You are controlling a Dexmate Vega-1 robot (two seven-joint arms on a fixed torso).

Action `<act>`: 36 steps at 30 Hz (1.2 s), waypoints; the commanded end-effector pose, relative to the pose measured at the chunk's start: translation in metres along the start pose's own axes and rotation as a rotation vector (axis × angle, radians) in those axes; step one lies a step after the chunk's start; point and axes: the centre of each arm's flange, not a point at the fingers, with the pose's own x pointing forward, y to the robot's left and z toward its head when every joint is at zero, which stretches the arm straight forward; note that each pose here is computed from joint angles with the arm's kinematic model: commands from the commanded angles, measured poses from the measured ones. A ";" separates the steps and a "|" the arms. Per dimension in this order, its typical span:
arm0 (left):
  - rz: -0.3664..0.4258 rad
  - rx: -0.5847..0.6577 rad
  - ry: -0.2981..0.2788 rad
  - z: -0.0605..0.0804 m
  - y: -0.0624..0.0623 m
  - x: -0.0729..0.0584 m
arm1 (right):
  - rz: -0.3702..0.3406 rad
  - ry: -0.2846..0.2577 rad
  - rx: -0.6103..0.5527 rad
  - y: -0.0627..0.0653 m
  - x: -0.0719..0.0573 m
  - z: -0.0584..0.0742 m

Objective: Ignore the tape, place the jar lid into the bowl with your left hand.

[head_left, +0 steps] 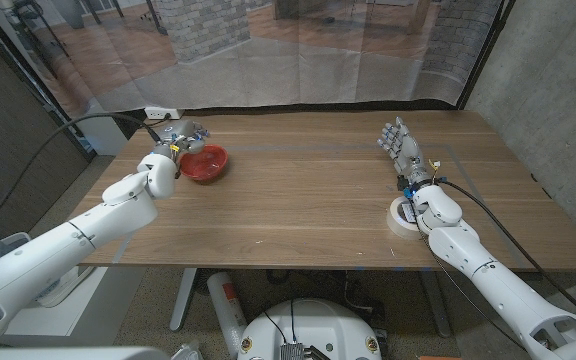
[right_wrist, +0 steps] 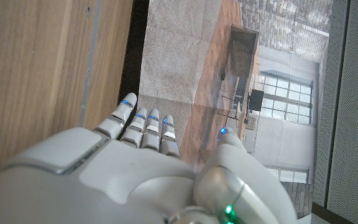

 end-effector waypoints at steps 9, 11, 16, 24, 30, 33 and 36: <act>-0.036 -0.011 0.034 -0.005 -0.023 0.005 | 0.003 0.002 0.003 -0.002 0.001 -0.001; -0.040 -0.013 0.031 -0.006 -0.024 0.005 | 0.002 0.002 0.005 -0.002 0.002 -0.001; -0.044 -0.025 0.043 -0.006 -0.029 0.007 | 0.006 0.002 0.004 -0.002 0.002 -0.001; -0.062 -0.027 0.051 -0.006 -0.036 0.008 | 0.007 0.005 0.005 -0.002 0.002 -0.001; -0.073 -0.037 0.046 -0.007 -0.040 0.009 | 0.013 0.007 0.006 0.000 0.002 -0.003; -0.076 -0.036 0.048 -0.006 -0.040 0.009 | 0.011 0.006 0.009 0.001 0.002 -0.003; -0.088 -0.037 0.053 -0.006 -0.041 0.010 | 0.008 0.005 0.010 0.001 0.002 -0.003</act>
